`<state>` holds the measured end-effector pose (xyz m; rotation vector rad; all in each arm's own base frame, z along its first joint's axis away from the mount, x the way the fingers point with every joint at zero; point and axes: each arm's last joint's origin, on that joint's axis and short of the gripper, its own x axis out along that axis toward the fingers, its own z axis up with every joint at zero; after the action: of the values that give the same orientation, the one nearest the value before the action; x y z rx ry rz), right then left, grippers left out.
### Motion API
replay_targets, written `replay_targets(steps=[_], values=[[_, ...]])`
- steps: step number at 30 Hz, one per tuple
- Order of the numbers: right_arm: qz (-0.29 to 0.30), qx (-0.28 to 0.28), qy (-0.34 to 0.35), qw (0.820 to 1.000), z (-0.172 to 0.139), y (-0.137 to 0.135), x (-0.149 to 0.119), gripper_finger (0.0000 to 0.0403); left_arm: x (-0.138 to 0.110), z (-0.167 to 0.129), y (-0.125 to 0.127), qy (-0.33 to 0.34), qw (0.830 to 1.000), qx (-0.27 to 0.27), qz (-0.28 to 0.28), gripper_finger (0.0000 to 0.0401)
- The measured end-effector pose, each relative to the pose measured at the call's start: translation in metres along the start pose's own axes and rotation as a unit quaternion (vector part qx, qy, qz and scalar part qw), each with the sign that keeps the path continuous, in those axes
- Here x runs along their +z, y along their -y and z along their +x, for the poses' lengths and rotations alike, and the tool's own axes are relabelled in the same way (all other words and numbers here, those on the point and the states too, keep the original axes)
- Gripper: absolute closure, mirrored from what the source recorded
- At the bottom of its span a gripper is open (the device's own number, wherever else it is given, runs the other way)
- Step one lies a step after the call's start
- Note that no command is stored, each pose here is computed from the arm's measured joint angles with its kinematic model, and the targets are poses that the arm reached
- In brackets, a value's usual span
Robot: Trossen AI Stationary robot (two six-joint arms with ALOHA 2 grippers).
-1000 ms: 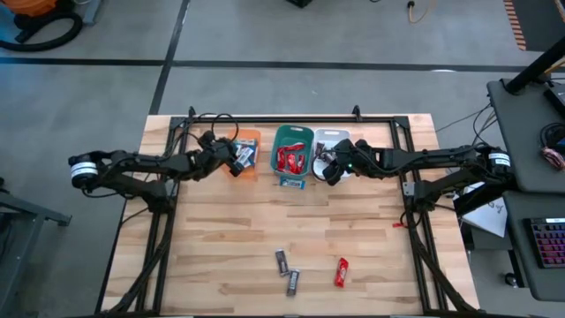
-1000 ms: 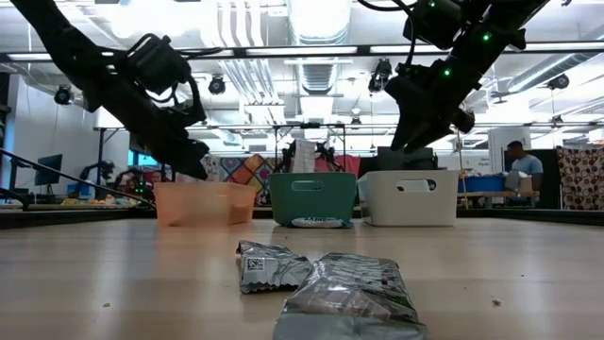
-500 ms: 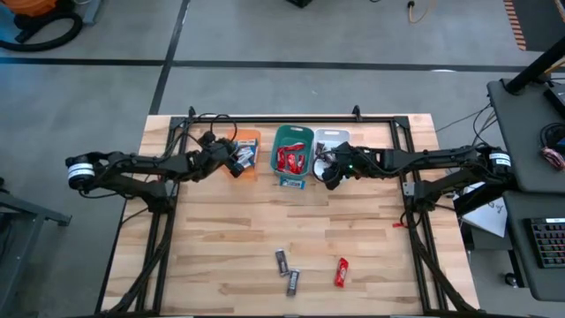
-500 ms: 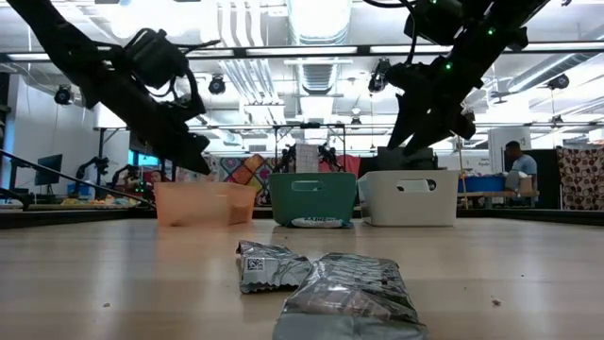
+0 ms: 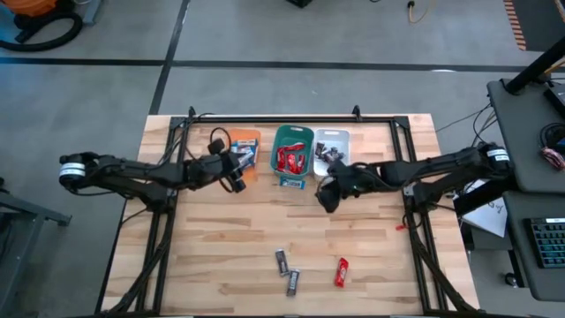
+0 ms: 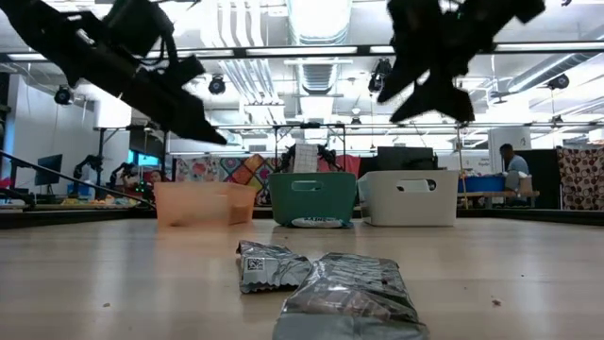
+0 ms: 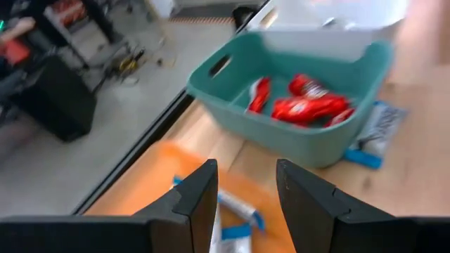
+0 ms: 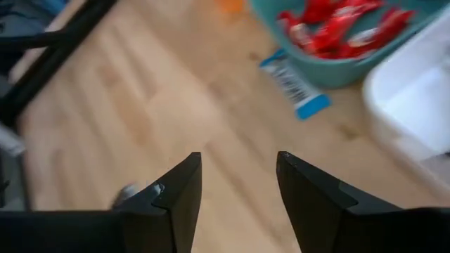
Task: Organize candy in baskets
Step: Put the red chocolate into the green bin
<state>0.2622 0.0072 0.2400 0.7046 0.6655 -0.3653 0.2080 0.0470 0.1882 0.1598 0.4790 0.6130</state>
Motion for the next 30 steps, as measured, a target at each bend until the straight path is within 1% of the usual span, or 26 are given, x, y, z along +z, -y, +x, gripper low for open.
replay_targets(steps=[4, 9, 13, 16, 19, 23, 27, 30], values=[[0.006, 0.025, -0.021, 0.999, -0.011, -0.024, -0.008, 0.0237, 0.007, -0.007, 0.006, 0.030, 0.999, -0.017, 0.008, 0.0271], [0.016, 0.043, -0.054, 0.997, -0.019, -0.049, -0.022, 0.0251, 0.009, -0.009, 0.006, 0.040, 0.999, -0.018, 0.000, 0.0271], [0.025, 0.049, -0.087, 0.995, -0.012, -0.070, -0.034, 0.0261, 0.009, -0.009, 0.006, 0.040, 0.999, -0.017, -0.008, 0.0271], [0.033, 0.040, -0.152, 0.987, 0.001, -0.084, -0.044, 0.0266, 0.009, -0.009, 0.006, 0.040, 0.999, -0.017, -0.008, 0.0271], [0.044, -0.002, -0.235, 0.971, 0.014, -0.094, -0.056, 0.0266, 0.009, -0.008, 0.006, 0.040, 0.999, -0.017, -0.008, 0.0271], [0.034, -0.067, -0.332, 0.940, 0.028, -0.107, -0.074, 0.0265, 0.009, -0.008, 0.006, 0.040, 0.999, -0.017, -0.007, 0.0271], [0.056, -0.123, -0.396, 0.908, 0.039, -0.118, -0.088, 0.0268, 0.008, -0.008, 0.006, 0.037, 0.999, -0.017, -0.005, 0.0271], [0.074, -0.133, -0.421, 0.894, 0.046, -0.127, -0.099, 0.0268, 0.007, -0.008, 0.007, 0.033, 0.999, -0.017, -0.002, 0.0271]])
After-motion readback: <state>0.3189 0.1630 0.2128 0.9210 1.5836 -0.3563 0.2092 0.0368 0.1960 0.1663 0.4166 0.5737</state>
